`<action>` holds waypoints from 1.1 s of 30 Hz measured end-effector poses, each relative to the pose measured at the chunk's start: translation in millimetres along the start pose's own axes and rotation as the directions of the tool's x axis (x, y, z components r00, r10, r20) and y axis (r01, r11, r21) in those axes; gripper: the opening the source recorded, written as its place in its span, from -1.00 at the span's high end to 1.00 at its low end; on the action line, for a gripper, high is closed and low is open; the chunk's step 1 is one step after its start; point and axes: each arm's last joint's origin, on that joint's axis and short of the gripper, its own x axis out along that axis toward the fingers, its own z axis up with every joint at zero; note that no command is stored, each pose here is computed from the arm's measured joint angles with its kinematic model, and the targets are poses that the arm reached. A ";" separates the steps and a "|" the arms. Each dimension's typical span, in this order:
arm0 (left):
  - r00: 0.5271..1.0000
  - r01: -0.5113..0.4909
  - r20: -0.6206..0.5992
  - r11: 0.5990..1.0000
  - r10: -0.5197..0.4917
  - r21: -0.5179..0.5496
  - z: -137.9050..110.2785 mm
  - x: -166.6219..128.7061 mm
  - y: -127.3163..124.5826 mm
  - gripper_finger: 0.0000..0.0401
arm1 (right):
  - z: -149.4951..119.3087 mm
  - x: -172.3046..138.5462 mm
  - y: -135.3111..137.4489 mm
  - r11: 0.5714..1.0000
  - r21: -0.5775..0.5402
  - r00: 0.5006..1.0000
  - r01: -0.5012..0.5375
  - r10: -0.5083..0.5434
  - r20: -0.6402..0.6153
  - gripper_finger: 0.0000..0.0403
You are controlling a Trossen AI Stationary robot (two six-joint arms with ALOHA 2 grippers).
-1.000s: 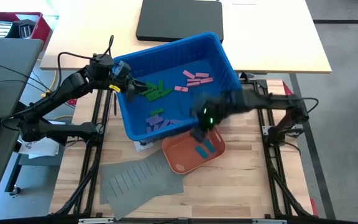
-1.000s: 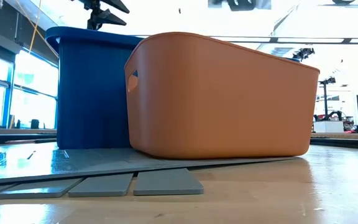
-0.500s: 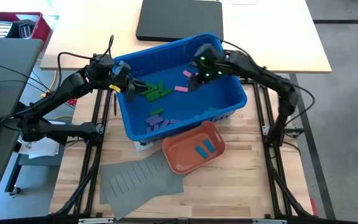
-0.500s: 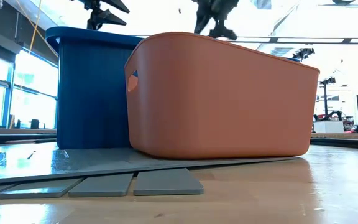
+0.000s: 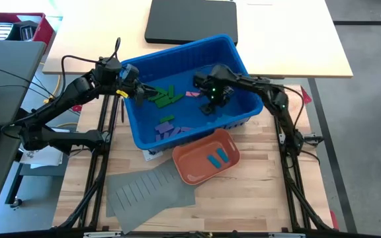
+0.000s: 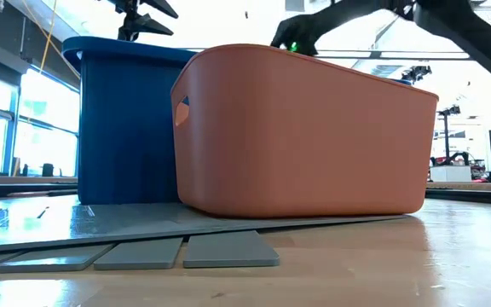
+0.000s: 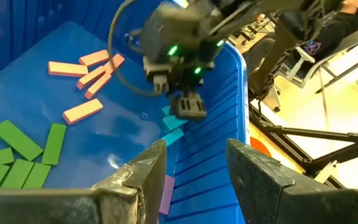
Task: Sort blocks
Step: Put the blue block into the orange bin
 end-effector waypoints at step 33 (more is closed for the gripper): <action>1.000 -0.001 0.000 0.999 0.001 -0.050 0.0 0.0 0.1 0.21 | -8.2 95.8 -8.9 0.993 -0.117 0.972 0.025 -0.052 -0.227 0.77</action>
